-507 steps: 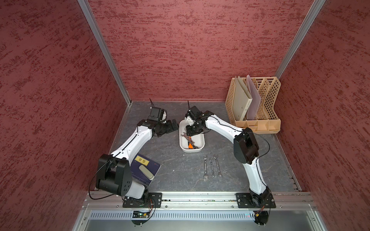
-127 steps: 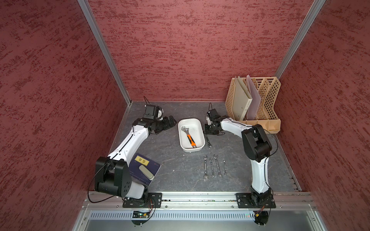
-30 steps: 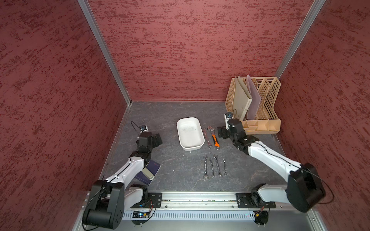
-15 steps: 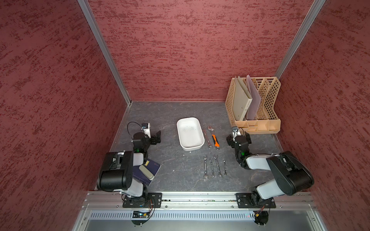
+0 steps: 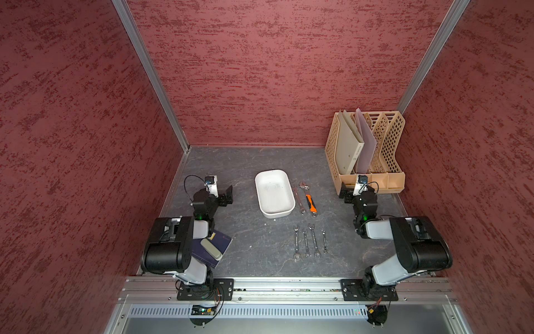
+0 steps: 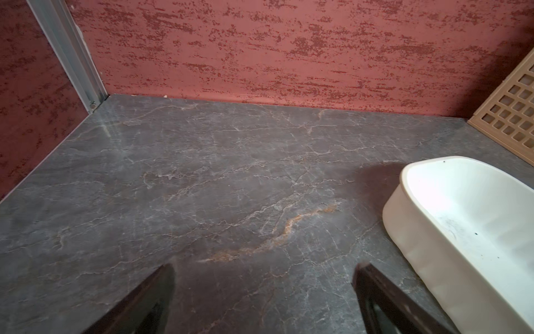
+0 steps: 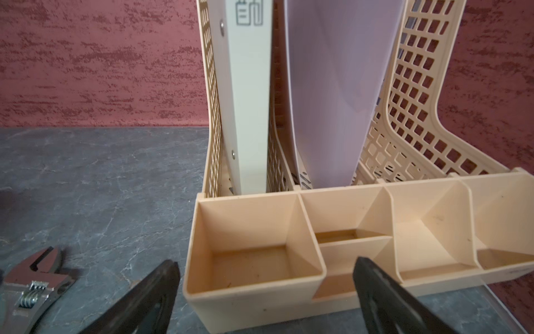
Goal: Take out the wrench from the storage box
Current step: Reset both arms
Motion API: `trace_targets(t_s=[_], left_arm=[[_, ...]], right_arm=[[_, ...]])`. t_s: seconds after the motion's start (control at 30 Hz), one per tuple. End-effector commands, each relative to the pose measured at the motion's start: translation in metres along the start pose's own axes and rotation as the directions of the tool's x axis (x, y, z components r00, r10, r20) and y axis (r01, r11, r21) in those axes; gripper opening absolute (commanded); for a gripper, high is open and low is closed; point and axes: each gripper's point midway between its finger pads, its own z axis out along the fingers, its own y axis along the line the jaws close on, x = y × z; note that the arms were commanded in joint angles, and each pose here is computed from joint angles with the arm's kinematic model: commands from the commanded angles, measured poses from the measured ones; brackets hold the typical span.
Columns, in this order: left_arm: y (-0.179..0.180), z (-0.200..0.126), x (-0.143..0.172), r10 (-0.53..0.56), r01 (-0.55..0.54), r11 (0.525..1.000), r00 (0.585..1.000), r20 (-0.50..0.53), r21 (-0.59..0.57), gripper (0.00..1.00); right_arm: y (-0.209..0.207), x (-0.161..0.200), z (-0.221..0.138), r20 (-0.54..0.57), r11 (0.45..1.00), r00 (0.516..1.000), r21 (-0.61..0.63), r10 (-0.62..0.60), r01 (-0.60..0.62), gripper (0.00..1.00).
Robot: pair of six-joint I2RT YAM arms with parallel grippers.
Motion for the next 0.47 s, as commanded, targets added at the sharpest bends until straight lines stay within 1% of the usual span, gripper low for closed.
trace_targets(t_s=[0.0,0.1,0.13,0.17,0.2,0.33,0.43], left_arm=[[0.008,0.001,-0.008,-0.009,0.01,0.999,1.0,0.02,-0.032,1.0],[0.007,0.001,-0.009,-0.009,0.01,0.999,1.0,0.023,-0.031,1.0],[0.007,0.001,-0.009,-0.008,0.009,0.999,1.0,0.022,-0.032,1.0],[0.007,0.001,-0.009,-0.008,0.009,0.999,1.0,0.022,-0.031,1.0],[0.007,0.001,-0.009,-0.009,0.009,0.999,1.0,0.021,-0.034,1.0],[0.007,0.001,-0.009,-0.006,0.007,0.999,1.0,0.022,-0.033,1.0],[0.006,0.001,-0.009,-0.003,0.004,0.999,1.0,0.024,-0.036,1.0]], right_arm=[[0.01,0.006,-0.001,-0.034,0.997,0.999,-0.069,0.029,-0.031,0.98],[0.011,0.007,-0.001,-0.034,0.997,0.999,-0.076,0.027,-0.029,0.98],[0.015,0.007,-0.001,-0.041,0.995,0.999,-0.095,0.02,-0.024,0.98],[0.024,0.006,0.001,-0.046,0.989,0.999,-0.151,-0.002,-0.005,0.98],[0.027,0.009,0.002,-0.066,0.986,0.998,-0.164,-0.008,-0.003,0.98],[0.026,0.009,0.002,-0.064,0.987,0.998,-0.162,-0.004,-0.006,0.98],[0.025,0.007,-0.002,-0.04,0.988,0.999,-0.156,-0.005,-0.001,0.98]])
